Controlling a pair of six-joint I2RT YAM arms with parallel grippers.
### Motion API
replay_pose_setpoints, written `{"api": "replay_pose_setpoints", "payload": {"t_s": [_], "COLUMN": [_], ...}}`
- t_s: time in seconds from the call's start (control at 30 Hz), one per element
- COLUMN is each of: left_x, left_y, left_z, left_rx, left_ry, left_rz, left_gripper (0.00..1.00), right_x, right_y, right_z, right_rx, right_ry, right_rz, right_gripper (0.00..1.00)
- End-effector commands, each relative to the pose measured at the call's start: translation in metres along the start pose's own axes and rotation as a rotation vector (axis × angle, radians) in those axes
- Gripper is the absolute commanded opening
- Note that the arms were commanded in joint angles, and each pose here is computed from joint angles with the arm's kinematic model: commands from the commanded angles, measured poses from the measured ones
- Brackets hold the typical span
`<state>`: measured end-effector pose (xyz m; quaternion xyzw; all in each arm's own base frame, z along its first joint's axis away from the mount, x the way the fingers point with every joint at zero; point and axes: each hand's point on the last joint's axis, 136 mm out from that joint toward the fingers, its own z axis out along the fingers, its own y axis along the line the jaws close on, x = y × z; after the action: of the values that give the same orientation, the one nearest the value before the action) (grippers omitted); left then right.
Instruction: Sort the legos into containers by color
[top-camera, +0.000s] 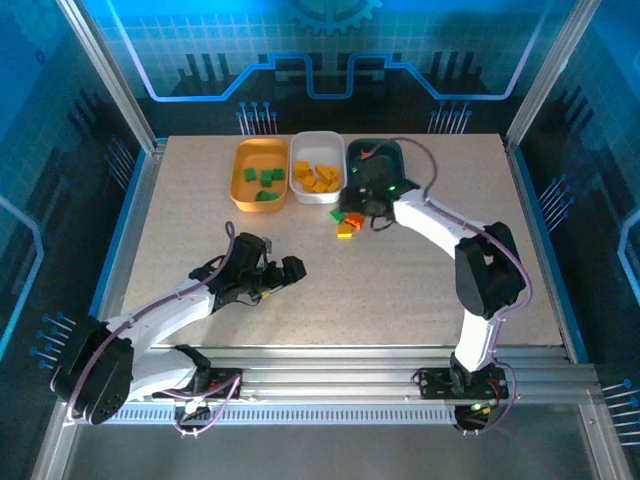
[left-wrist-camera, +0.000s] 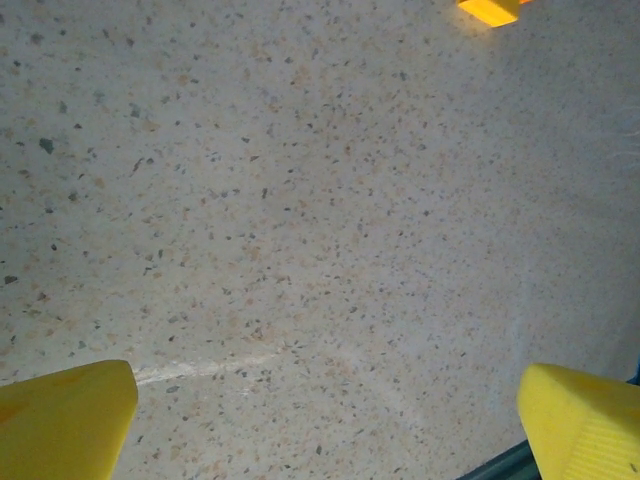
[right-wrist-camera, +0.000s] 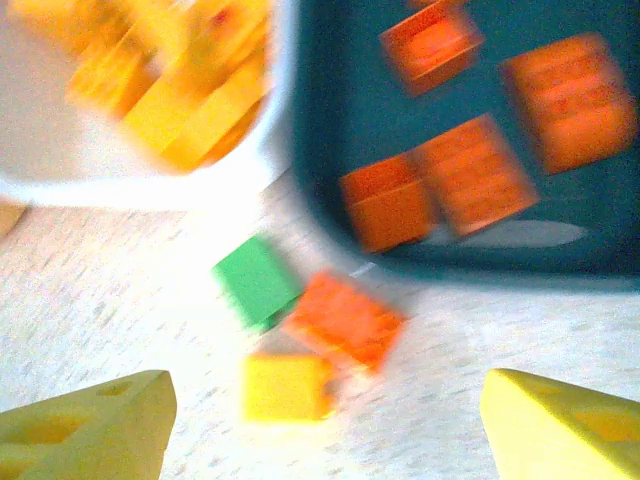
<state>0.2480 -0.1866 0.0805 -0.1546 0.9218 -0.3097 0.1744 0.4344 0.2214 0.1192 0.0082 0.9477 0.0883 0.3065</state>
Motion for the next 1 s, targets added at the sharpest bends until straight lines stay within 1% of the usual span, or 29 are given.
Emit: {"api": "replay_pose_setpoints", "payload": {"t_s": [0.0, 0.1, 0.17, 0.27, 0.33, 0.37, 0.4, 0.47, 0.5, 0.6, 0.67, 0.83, 0.9, 0.97], "left_x": [-0.010, -0.013, -0.013, -0.011, -0.009, -0.009, -0.008, -0.009, -0.011, -0.018, -0.024, -0.033, -0.035, -0.035], "left_y": [-0.007, -0.007, -0.006, 0.002, 0.010, 0.014, 0.019, 0.026, 0.029, 0.035, 0.038, 0.051, 0.058, 0.062], "left_z": [-0.001, -0.008, -0.012, -0.018, -0.022, -0.024, -0.026, -0.031, -0.034, -0.046, -0.055, -0.070, -0.070, -0.065], "left_rx": [-0.006, -0.015, -0.015, -0.021, -0.032, -0.034, -0.037, -0.040, -0.042, -0.052, -0.053, -0.069, -0.080, -0.074], "left_ry": [-0.028, -0.051, -0.065, -0.085, -0.100, -0.111, -0.117, -0.130, -0.140, -0.169, -0.192, -0.235, -0.241, -0.231], "left_rz": [0.004, 0.011, 0.013, 0.003, -0.006, -0.012, -0.020, -0.036, -0.043, -0.061, -0.079, -0.124, -0.148, -0.177], "left_gripper": [0.99, 0.99, 0.99, 0.99, 0.99, 0.99, 0.99, 0.99, 0.99, 0.99, 0.99, 0.99, 0.99, 0.99], "right_x": [0.032, 0.050, 0.058, 0.066, 0.071, 0.073, 0.075, 0.076, 0.076, 0.070, 0.065, 0.045, 0.034, 0.026], "right_y": [0.008, 0.017, 0.019, 0.012, 0.010, 0.009, 0.008, 0.009, 0.011, 0.016, 0.020, 0.033, 0.035, 0.042], "right_z": [0.036, 0.058, 0.067, 0.076, 0.080, 0.082, 0.083, 0.084, 0.082, 0.070, 0.056, 0.015, 0.008, 0.011], "right_rx": [0.028, 0.046, 0.059, 0.113, 0.121, 0.124, 0.128, 0.113, 0.103, 0.099, 0.093, 0.032, 0.048, 0.051], "right_ry": [0.056, 0.134, 0.169, 0.190, 0.199, 0.204, 0.204, 0.194, 0.187, 0.141, 0.106, 0.022, 0.003, 0.012], "right_rz": [-0.061, -0.117, -0.121, -0.114, -0.113, -0.113, -0.114, -0.109, -0.107, -0.119, -0.129, -0.145, -0.152, -0.161], "right_gripper": [0.80, 0.79, 0.79, 0.79, 0.78, 0.76, 0.72, 0.60, 0.52, 0.41, 0.39, 0.39, 0.39, 0.39]}}
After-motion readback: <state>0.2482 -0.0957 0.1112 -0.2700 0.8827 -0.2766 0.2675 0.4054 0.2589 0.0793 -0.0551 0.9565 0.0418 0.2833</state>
